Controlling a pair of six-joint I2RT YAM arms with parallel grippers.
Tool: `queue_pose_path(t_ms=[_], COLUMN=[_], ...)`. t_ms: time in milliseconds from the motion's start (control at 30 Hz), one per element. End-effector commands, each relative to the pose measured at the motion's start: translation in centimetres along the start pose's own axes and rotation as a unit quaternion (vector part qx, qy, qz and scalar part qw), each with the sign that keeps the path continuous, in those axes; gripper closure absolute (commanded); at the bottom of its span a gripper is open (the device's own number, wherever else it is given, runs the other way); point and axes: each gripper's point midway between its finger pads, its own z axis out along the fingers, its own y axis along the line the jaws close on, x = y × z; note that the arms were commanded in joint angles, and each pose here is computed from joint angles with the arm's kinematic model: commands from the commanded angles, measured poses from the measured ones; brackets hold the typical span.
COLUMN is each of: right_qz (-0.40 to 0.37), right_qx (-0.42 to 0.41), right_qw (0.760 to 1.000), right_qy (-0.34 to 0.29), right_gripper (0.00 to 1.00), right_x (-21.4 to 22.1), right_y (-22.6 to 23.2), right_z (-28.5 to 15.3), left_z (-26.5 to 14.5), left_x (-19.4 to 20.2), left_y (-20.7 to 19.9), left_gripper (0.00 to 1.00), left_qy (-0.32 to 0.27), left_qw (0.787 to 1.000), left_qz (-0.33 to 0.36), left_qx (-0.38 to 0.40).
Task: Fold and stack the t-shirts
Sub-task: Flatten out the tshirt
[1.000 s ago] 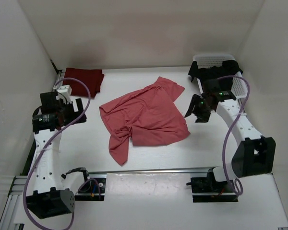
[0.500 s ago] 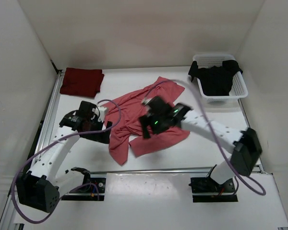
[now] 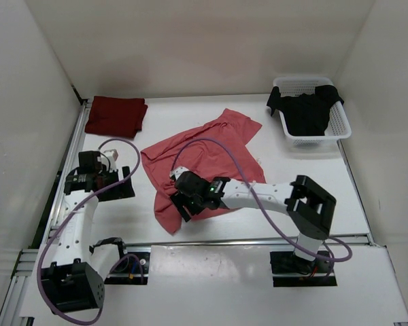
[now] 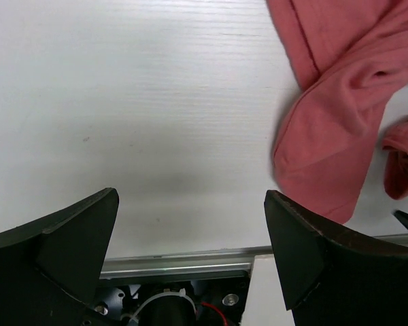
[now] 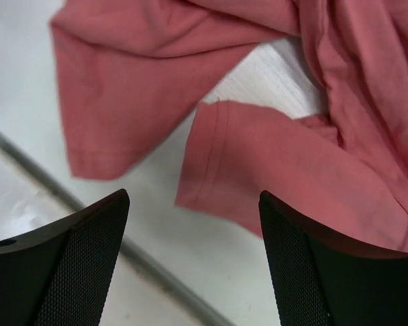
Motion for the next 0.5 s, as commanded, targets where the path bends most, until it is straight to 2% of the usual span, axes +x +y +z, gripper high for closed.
queue_pose_path(t_ms=[0, 67, 133, 167, 200, 300, 333, 400, 433, 467], right_qz=[-0.009, -0.009, -0.010, -0.005, -0.001, 0.033, 0.056, 0.090, 0.113, 0.115], right_qx=[0.025, 0.063, 0.095, 0.105, 0.129, 0.165, 0.178, 0.188, 0.185, 0.190], right_qw=[0.999, 0.998, 0.995, 0.994, 0.991, 0.986, 0.982, 0.978, 0.976, 0.975], right_qy=[-0.023, 0.002, 0.026, 0.027, 0.023, 0.015, 0.007, 0.006, -0.017, 0.002], right_gripper=[0.20, 0.22, 0.31, 0.40, 0.57, 0.94, 1.00, 1.00, 1.00, 1.00], right_x=[-1.0, 0.2, 1.1, 1.3, 1.2, 1.0, 1.0, 2.0, 1.5, 3.9], right_y=[0.1, -1.2, -2.2, -2.5, -3.3, -4.9, -6.5, -7.9, -8.9, -9.9], right_z=[2.1, 3.5, 4.3, 4.2, 4.0, 2.1, 0.6, -1.4, -3.6, -4.2], left_z=[-0.6, -1.1, -1.6, -1.6, -1.8, -2.5, -2.7, -2.8, -2.8, -2.6], left_x=[-0.8, -1.4, -2.1, -2.1, -2.1, -1.2, -0.6, 0.7, 1.4, 2.4], left_y=[-0.2, -0.2, -0.2, -0.2, -0.3, -2.0, -3.8, -5.6, -6.6, -8.2], left_gripper=[0.00, 0.00, 0.00, 0.00, 0.00, 0.04, 0.05, 0.06, 0.06, 0.06], left_qy=[-0.026, -0.039, -0.049, -0.049, -0.048, -0.024, -0.010, 0.016, 0.031, 0.048], left_qw=[0.999, 0.999, 0.999, 0.999, 0.999, 0.999, 0.997, 0.992, 0.988, 0.979], left_qz=[-0.013, -0.017, -0.014, -0.014, -0.015, 0.003, 0.039, 0.090, 0.117, 0.162], left_qx=[0.018, 0.019, 0.019, 0.019, 0.019, 0.048, 0.069, 0.086, 0.094, 0.113])
